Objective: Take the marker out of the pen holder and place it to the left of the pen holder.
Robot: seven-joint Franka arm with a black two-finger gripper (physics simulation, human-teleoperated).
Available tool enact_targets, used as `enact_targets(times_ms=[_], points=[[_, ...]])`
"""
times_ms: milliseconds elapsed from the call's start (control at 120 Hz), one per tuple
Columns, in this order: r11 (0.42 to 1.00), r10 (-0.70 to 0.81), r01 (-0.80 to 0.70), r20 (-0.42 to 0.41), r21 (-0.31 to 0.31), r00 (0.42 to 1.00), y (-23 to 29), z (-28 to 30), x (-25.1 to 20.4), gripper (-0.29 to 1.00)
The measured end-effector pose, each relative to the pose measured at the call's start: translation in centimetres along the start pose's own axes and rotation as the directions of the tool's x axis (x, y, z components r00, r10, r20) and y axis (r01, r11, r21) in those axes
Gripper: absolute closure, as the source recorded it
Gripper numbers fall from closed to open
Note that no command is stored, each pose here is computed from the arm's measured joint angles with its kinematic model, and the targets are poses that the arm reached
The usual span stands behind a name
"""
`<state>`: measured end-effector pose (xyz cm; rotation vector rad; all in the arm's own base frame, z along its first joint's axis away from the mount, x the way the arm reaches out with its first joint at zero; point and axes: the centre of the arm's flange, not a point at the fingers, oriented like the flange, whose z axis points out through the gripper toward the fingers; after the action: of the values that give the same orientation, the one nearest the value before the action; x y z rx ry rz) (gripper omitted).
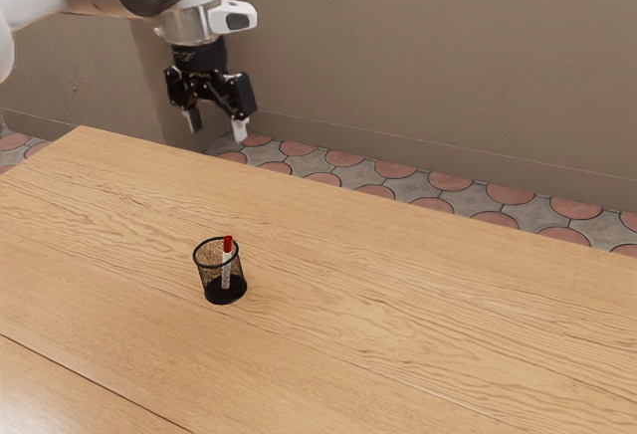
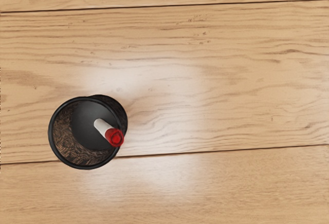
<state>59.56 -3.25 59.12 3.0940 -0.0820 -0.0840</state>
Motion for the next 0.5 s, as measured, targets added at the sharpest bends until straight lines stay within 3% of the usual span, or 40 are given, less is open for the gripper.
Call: enact_targets(times_ms=[167, 300, 500], points=[[0.998, -0.056, 0.056, -0.017, 0.002, 0.998, -3.2, -0.2, -0.2, 0.0], [0.998, -0.055, 0.051, 0.128, 0.03, 0.99, -3.4, 9.2, 4.2, 0.0], [0.995, -0.05, 0.024, 0.273, 0.097, 0.961, -3.5, 18.8, 6.5, 0.02]])
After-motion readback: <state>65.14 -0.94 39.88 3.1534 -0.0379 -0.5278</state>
